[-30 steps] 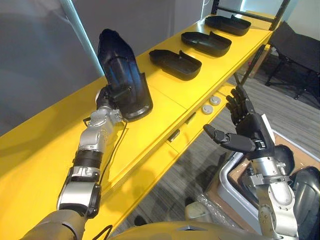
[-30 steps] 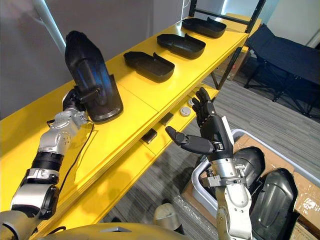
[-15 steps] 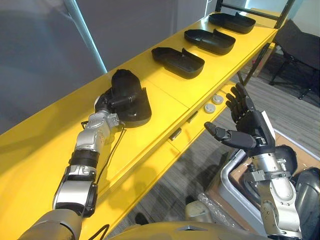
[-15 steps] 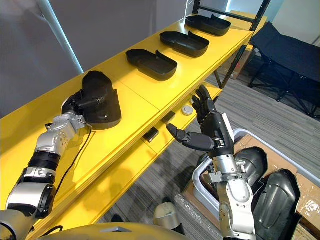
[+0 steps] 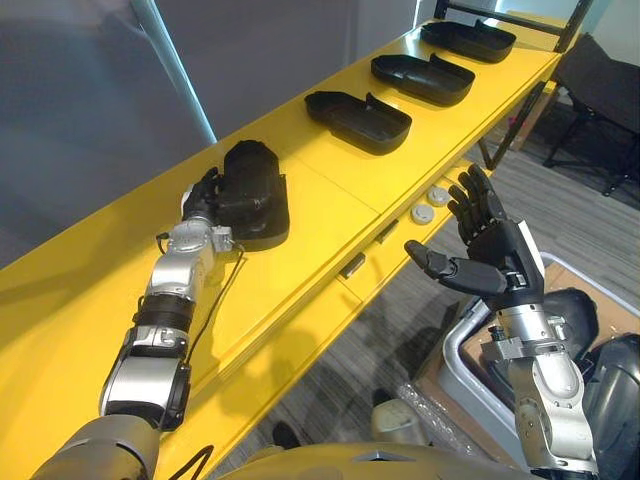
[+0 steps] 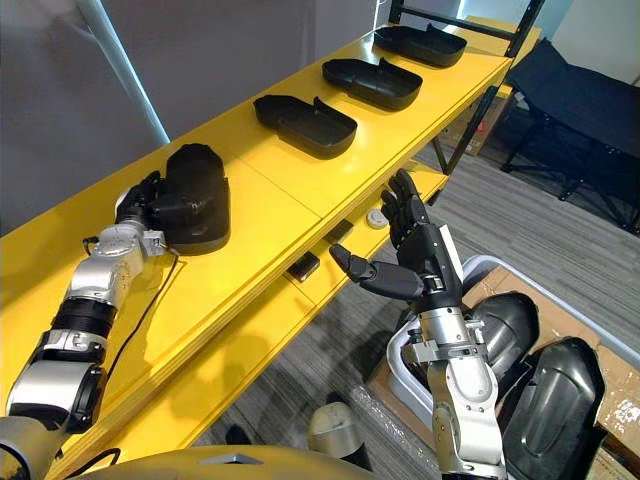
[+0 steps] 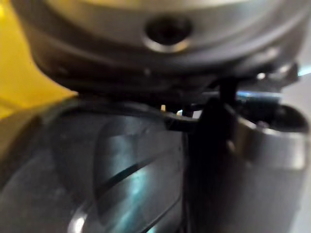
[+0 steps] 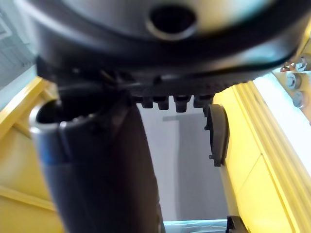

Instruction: Walk over and take three plastic housings, then place them on the shelf

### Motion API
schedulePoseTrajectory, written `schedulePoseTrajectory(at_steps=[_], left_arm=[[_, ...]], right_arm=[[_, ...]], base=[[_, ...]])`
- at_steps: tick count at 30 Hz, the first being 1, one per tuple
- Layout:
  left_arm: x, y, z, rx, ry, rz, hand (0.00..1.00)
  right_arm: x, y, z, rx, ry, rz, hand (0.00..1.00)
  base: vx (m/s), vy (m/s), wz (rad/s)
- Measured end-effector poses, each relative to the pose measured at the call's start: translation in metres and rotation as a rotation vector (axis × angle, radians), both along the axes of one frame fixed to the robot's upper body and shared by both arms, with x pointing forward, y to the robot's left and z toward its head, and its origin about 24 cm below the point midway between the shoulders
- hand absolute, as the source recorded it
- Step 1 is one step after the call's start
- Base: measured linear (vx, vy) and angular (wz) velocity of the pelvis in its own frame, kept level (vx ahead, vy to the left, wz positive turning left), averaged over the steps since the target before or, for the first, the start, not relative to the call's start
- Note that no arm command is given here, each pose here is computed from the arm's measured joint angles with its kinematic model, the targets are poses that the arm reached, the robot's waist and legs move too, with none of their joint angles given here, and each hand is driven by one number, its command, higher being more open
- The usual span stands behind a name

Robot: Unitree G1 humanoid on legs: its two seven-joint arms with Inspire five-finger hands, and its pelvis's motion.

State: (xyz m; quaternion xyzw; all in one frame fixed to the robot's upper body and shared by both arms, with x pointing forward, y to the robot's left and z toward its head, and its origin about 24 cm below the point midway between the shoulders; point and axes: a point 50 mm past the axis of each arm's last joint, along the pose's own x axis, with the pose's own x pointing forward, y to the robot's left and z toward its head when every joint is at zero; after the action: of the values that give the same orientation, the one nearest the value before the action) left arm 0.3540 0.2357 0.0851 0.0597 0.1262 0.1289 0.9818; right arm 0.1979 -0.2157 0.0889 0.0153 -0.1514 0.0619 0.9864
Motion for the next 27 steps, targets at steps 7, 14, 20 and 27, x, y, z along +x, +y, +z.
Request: schedulePoseTrajectory(at_steps=[7,14,20,27], left_arm=[[0.001,0.019,0.018,0.106,-0.029,0.094,1.00],[0.001,0.018,0.088,0.075,-0.389,0.063,1.00],[-0.024,-0.012,0.111,-0.022,-0.645,-0.029,1.00],[-0.091,-0.015,0.056,-0.179,-0.688,0.064,1.00]], right_arm=[[0.001,0.008,-0.003,0.011,0.012,0.021,1.00],[0.008,0.021,0.004,0.022,-0.037,0.054,1.00],[0.023,0.041,0.018,0.021,-0.106,0.122,1.00],[0.040,0.062,0.010,-0.014,-0.055,0.191,1.00]], base=[[0.00,-0.001,0.01],[0.00,-0.004,0.08],[-0.01,-0.011,0.25],[-0.01,-0.023,0.36]])
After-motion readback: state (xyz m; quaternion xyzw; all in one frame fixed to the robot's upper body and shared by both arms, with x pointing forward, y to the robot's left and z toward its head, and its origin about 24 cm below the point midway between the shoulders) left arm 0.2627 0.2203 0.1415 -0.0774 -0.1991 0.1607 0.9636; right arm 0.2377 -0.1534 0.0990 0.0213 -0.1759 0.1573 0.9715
